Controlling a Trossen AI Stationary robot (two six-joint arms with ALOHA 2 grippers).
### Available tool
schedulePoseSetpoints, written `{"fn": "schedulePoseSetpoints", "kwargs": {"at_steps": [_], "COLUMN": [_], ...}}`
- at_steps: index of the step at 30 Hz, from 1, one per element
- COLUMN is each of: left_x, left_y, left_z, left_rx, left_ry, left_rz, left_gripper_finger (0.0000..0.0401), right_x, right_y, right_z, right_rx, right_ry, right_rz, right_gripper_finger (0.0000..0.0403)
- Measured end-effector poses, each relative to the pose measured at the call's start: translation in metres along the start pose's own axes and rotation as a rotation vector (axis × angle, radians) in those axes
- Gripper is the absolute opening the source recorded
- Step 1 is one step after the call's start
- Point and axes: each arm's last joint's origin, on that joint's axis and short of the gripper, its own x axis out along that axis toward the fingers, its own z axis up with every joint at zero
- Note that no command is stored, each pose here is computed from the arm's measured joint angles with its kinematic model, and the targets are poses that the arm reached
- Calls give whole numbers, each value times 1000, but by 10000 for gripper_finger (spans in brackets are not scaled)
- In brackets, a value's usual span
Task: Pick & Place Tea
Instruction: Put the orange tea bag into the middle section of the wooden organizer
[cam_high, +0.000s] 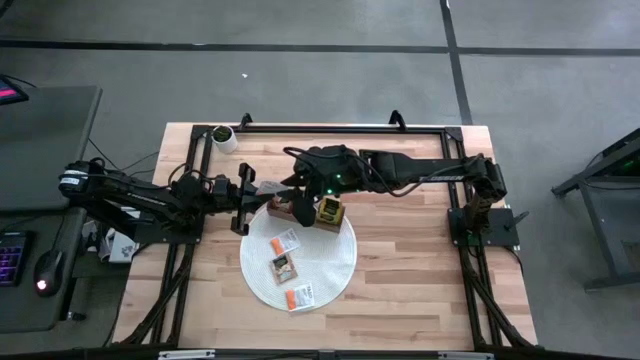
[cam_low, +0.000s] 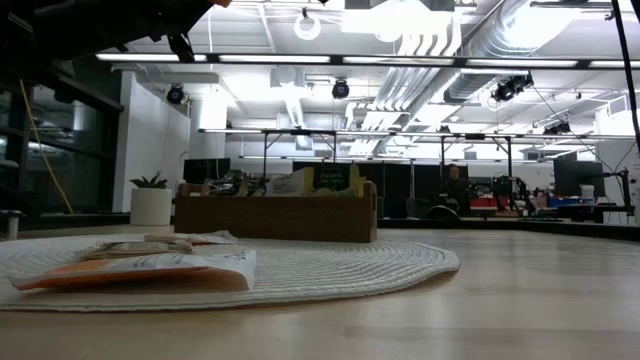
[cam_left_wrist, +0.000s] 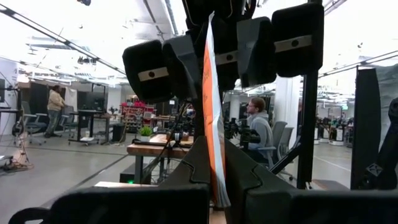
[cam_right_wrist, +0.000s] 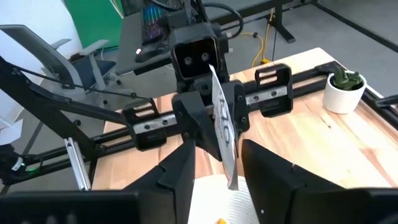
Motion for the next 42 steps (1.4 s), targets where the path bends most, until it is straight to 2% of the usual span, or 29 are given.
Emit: {"fn": "schedulePoseSetpoints", "kwargs": {"at_steps": [5, 11, 23, 27, 36, 39, 42], "left_x": [0, 0, 0, 0, 0, -2, -4], "left_y": [0, 0, 0, 0, 0, 1, 2], "left_z": [-1, -1, -3, -3, -1, 5, 9], "left_rx": [-15, -18, -8, -8, -8, 12, 37], "left_ry": [7, 10, 31, 27, 12, -17, -25], "left_rz": [1, 1, 5, 5, 7, 30, 56], "left_gripper_finger": [8, 12, 21, 64, 209, 236, 246], "right_x": [1, 1, 1, 1, 0, -1, -3], "right_y": [-1, -3, -4, -5, -8, -13, -18], "right_z": [-1, 0, -2, -3, -9, -15, -22], "right_rx": [1, -1, 3, 2, -5, -12, -25], "right_ry": [4, 4, 24, 28, 72, 135, 216], "right_rz": [-6, -8, -36, -63, -124, -167, -225], "right_gripper_finger": [89, 12, 1, 1, 0, 0, 0]}}
